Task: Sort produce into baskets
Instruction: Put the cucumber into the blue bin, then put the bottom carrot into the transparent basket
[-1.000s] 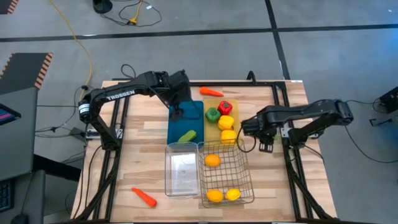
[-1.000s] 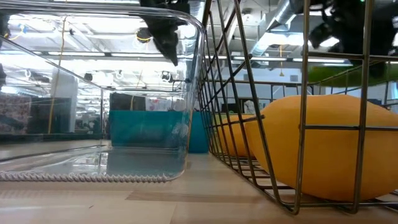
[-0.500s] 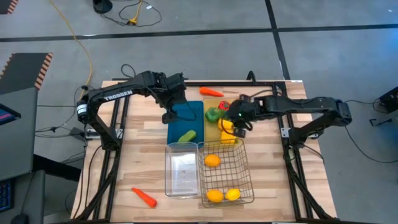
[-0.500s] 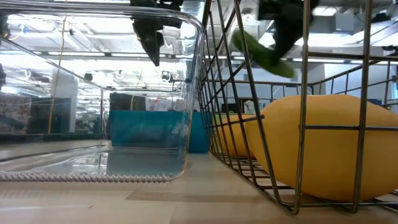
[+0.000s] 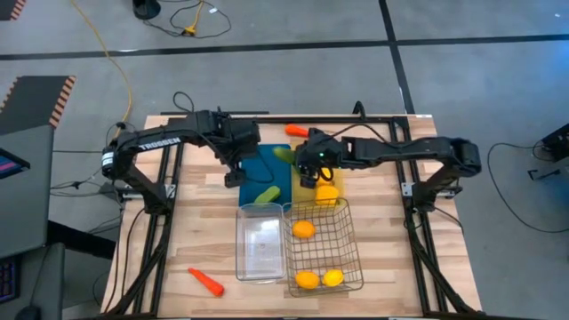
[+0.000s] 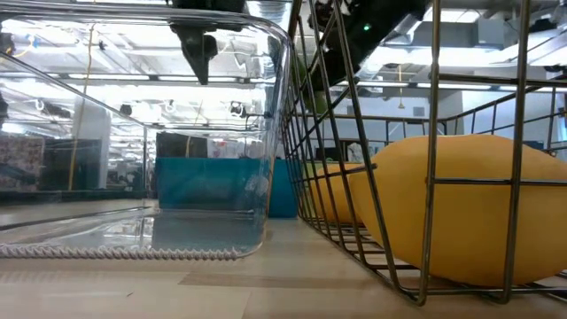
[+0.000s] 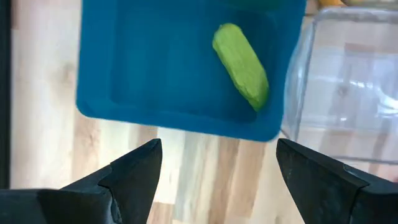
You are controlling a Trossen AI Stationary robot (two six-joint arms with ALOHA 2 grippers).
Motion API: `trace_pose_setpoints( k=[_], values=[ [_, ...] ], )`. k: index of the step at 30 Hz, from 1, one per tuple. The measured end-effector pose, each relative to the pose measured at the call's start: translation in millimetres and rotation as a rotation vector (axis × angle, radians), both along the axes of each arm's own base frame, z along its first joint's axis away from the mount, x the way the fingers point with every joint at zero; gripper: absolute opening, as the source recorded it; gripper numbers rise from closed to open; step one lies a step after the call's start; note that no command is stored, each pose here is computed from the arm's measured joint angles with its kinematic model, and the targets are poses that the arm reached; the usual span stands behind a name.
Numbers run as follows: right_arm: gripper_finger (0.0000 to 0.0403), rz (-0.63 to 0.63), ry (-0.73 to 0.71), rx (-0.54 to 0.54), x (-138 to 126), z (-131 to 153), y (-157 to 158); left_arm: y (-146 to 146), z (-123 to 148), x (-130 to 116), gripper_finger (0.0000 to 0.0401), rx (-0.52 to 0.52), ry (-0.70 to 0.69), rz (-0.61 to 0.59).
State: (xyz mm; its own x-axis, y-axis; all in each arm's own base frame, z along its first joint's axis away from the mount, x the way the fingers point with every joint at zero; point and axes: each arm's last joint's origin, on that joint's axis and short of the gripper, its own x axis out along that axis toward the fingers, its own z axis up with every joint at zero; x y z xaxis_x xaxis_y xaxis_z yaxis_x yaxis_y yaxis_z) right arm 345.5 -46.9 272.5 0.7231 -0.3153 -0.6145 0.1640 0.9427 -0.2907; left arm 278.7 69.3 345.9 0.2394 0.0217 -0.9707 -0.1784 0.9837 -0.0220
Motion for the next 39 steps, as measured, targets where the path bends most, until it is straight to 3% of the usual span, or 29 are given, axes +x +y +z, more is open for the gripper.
trace_pose_setpoints(
  k=[10, 17, 26, 39],
  values=[
    [0.0191, -0.058, -0.131, 0.048, 15.8, -4.0, -6.6, -45.7, -1.3, 1.8, 0.0302, -0.027, 0.061, -0.078],
    [0.0212, -0.101, -0.103, 0.077, 13.7, -9.1, -15.1, -89.2, -1.7, 0.2, 0.0302, -0.008, 0.085, -0.123],
    [0.0269, -0.06, -0.11, 0.121, 13.7, -9.2, -19.1, -152.1, -2.0, -14.1, 0.0302, 0.029, 0.099, -0.151],
    [0.0286, -0.064, -0.111, 0.121, 13.5, -9.1, -20.5, -240.2, -6.3, -46.7, 0.0302, 0.033, 0.001, -0.082]
  ],
)
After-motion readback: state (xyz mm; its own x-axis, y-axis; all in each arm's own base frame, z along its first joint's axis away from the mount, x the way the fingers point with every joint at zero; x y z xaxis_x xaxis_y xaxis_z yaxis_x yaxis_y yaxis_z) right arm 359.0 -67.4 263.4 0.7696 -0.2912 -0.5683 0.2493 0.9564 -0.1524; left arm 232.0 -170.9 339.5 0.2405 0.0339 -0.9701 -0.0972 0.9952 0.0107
